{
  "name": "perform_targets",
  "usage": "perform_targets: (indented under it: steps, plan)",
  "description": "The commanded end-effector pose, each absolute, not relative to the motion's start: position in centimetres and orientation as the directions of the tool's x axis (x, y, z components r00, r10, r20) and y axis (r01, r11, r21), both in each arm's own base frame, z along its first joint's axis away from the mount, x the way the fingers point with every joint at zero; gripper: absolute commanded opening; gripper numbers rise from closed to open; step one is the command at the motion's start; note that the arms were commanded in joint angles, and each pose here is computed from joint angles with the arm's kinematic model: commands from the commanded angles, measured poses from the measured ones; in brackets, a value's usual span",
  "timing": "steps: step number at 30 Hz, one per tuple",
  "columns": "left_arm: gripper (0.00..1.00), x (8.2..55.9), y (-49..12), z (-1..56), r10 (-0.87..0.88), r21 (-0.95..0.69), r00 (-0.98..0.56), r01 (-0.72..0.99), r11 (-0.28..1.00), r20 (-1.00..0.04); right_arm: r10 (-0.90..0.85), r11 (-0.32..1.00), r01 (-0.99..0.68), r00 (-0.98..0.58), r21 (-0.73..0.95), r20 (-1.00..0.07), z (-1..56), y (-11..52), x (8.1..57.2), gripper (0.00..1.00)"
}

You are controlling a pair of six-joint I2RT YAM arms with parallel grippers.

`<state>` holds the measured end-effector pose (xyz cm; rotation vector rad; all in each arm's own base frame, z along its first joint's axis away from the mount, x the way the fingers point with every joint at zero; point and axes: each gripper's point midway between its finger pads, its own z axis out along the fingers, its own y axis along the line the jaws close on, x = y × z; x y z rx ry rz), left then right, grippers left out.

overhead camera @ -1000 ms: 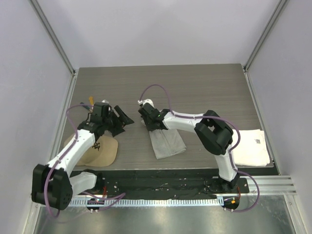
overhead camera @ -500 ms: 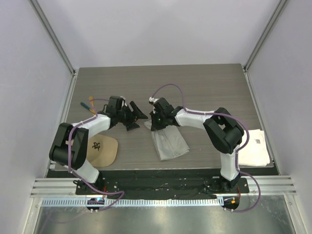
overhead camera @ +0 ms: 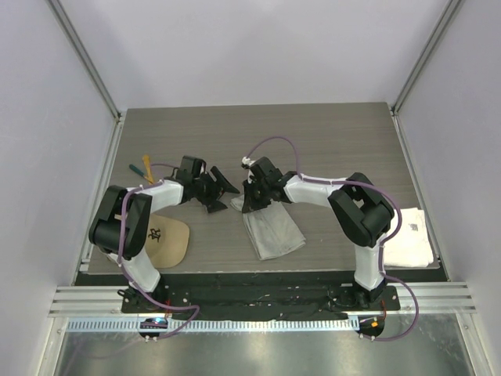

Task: Fold the napkin into a case and place the utensils inside
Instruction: Stuff the 2/3-rectangle-folded napkin at the center of the board.

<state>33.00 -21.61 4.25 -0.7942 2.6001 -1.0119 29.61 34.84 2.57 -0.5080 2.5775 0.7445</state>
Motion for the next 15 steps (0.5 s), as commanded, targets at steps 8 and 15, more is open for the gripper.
perform_targets:
  steps: [8,15]
  plan:
    - [0.71,33.3,-23.5,2.9,-0.566,-0.679,-0.824,-0.436,0.591,0.036,-0.17,0.753,-0.444,-0.844,0.486,-0.509,5.7,35.2,30.0,0.01]
    - [0.68,32.9,-23.7,1.8,-0.56,-0.668,-0.826,-0.447,0.595,0.054,-0.156,0.74,-0.444,-0.844,0.506,-0.513,6.3,35.5,30.4,0.01]
